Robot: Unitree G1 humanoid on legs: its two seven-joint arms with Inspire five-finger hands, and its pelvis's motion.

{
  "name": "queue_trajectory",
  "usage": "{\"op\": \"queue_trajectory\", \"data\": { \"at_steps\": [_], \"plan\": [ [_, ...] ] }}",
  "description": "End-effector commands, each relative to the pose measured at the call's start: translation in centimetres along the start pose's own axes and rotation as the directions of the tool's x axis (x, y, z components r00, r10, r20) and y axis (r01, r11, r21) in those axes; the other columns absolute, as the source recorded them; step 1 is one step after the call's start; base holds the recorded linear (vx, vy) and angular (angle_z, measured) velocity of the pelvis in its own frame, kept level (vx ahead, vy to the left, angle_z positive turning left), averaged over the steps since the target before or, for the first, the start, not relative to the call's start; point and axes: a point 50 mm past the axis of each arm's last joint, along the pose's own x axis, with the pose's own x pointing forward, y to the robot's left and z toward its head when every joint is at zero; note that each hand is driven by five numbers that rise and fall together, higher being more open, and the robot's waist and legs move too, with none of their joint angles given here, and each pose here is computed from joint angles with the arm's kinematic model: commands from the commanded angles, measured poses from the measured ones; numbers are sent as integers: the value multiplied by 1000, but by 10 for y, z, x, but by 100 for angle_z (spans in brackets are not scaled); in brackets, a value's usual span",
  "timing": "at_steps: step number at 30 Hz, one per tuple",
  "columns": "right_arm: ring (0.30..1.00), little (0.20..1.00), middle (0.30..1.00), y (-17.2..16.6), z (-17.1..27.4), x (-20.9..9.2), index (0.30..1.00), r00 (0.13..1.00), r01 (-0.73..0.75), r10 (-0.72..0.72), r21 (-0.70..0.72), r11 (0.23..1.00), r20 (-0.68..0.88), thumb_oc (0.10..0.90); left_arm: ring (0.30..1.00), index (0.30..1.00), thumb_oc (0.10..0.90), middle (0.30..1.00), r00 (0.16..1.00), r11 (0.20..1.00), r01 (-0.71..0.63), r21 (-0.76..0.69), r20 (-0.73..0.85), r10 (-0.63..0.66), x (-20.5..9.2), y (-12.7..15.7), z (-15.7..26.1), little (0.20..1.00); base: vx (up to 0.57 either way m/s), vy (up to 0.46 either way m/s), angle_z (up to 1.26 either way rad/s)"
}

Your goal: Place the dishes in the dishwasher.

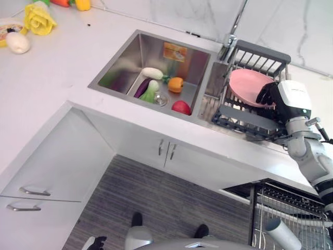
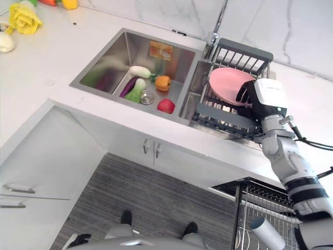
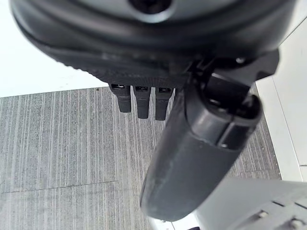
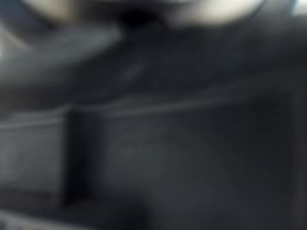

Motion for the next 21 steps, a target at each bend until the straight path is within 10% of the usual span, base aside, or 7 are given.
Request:
{"op": "queue_trajectory", "data": {
  "at_steps": [1, 7, 19, 21],
  "plan": [
    [300, 300, 300, -70, 0, 19, 300, 947, 321, -319, -61, 945, 41, 400, 900, 900, 800, 900, 998, 997, 42, 58, -59, -39, -5, -16, -17, 900, 0, 0, 0],
    [300, 300, 300, -71, -16, 12, 300, 859, 503, -485, 93, 859, -162, 400, 900, 900, 800, 900, 997, 997, 43, 65, -63, -39, -5, -20, -14, 900, -4, 2, -5],
    [300, 300, 300, -60, 8, 29, 300, 961, 275, -275, 7, 961, 22, 400, 900, 900, 800, 900, 998, 998, 31, 57, -65, -27, -3, -10, -15, 900, -10, 5, -8],
    [300, 300, 300, -53, -6, 23, 300, 908, 411, -386, 161, 897, -165, 400, 900, 900, 800, 900, 997, 997, 35, 65, -71, -31, -5, -16, -18, 900, 0, 0, 0]
  ]
}}
